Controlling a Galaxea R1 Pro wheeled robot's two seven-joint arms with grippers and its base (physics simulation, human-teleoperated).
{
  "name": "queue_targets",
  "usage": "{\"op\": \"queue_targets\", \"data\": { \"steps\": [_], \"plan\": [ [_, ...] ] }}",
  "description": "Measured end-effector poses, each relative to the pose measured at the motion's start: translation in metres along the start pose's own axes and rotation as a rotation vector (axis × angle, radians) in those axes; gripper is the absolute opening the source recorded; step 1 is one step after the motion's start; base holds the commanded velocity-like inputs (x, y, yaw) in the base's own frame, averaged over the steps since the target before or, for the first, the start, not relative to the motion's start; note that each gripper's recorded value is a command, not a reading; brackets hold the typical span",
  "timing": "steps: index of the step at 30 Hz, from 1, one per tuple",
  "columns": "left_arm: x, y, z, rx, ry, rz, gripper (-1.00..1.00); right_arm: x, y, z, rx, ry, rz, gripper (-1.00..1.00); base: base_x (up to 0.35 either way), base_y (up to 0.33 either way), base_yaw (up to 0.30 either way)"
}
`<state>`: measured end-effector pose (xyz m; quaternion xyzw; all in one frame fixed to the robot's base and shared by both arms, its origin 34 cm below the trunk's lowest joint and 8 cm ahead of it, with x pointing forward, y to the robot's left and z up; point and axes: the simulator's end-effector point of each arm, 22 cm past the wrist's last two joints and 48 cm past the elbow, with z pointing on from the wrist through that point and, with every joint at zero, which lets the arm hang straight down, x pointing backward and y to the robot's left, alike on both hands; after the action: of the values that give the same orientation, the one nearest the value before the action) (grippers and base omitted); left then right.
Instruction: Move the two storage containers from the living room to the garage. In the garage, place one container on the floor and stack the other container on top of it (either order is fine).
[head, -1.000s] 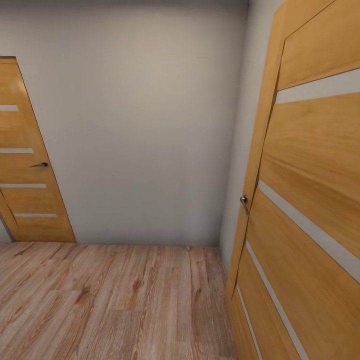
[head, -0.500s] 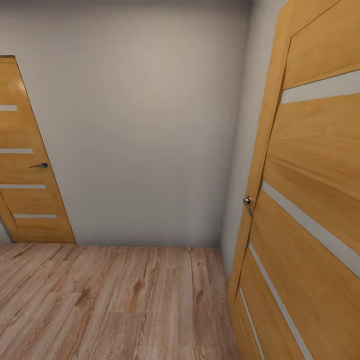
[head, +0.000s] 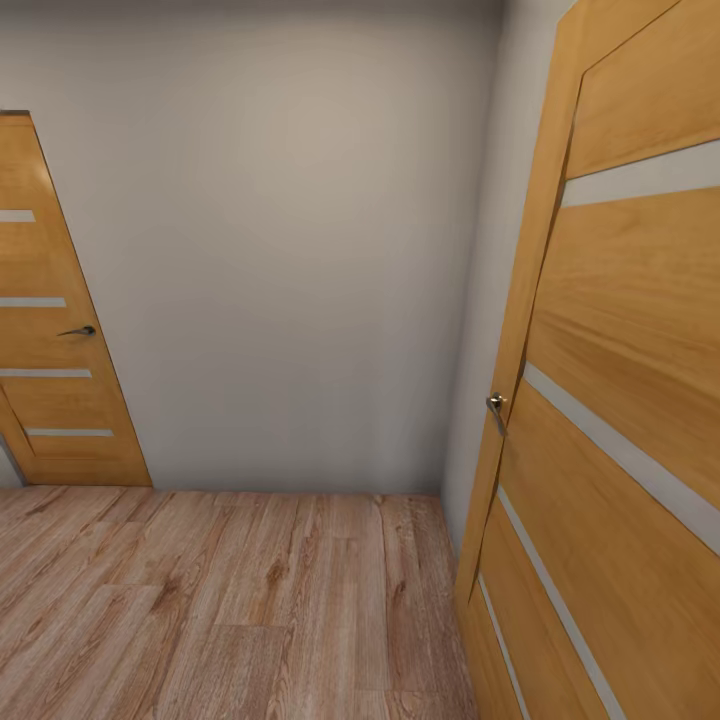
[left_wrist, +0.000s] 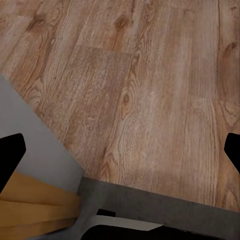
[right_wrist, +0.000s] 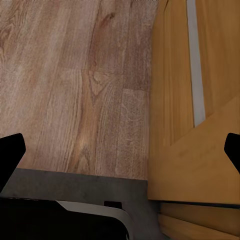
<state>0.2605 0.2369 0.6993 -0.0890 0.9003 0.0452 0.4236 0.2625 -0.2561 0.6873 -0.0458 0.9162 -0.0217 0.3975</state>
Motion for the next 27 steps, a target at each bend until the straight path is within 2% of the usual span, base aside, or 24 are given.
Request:
{"op": "queue_targets", "data": {
  "steps": [9, 27],
  "plan": [
    [-0.0001, 0.0034, 0.0005, -0.002, 0.000, 0.004, 1.00, 0.0000, 0.0001, -0.0001, 0.000, 0.000, 0.000, 1.00, 0.121, 0.000, 0.000],
    [0.0003, 0.0022, 0.0003, -0.002, 0.002, 0.002, 1.00, 0.0000, 0.0001, -0.0001, 0.000, 0.000, 0.000, 1.00, 0.038, -0.005, 0.000]
  ]
}}
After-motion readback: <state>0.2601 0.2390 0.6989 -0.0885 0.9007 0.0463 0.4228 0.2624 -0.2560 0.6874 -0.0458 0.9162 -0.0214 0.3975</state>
